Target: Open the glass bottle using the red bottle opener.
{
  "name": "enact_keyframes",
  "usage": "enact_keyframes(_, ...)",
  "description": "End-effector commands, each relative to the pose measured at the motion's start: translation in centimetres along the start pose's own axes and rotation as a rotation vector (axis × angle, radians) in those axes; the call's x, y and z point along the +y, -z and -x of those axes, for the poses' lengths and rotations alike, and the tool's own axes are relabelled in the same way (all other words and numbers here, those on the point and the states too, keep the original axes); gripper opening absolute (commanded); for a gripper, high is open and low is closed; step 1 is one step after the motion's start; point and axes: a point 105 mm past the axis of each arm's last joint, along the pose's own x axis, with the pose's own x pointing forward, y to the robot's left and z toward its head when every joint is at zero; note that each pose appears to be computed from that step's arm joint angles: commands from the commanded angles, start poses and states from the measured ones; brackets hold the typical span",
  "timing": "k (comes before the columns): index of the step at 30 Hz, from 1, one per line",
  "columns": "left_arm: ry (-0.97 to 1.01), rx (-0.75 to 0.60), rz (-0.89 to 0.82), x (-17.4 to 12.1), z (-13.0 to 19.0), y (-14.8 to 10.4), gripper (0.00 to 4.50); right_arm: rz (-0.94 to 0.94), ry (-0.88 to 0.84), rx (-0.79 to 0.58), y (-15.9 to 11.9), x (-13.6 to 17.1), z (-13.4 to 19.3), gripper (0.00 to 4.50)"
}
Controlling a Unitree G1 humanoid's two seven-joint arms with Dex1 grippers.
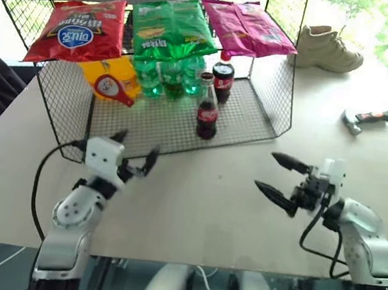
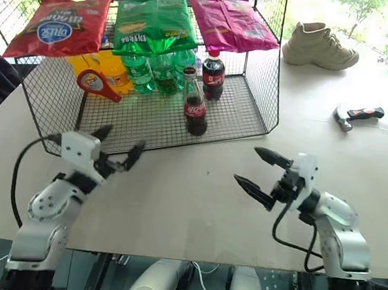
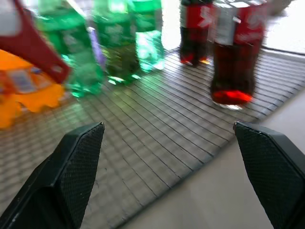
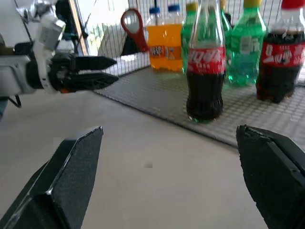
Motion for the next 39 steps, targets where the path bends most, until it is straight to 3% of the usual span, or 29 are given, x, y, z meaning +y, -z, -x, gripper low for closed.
enact_keyframes(1,-0.147,-0.082,-0.029,2.6,-0.4,-1.9,4.50,0.064,-0.002,-0.100,-3.3,0.8,-1.9,4.49)
enact_keyframes(8,-0.274,-0.124,-0.030,5.2,-1.9,-3.1,4.50,0.171,0.092,-0.123,-4.9,0.8,-3.4,4.49)
enact_keyframes(28,-0.256,-0.194,-0.057,7.4,-4.9,-4.7,4.50,0.235,0.154,-0.060,-4.8,1.6,-4.1,4.49)
enact_keyframes(31,-0.252,-0.216,-0.044,7.3,-4.9,-4.8,3.71,0.237,0.157,-0.059,-4.7,1.6,-4.0,4.50)
enact_keyframes(33,-0.245,-0.213,-0.038,6.9,-4.8,-4.6,2.92,0.238,0.158,-0.059,-4.7,1.6,-4.0,4.50)
enact_keyframes(39,-0.247,-0.210,-0.031,6.5,-4.5,-4.2,0.11,0.241,0.156,-0.063,-4.7,1.4,-4.0,4.50)
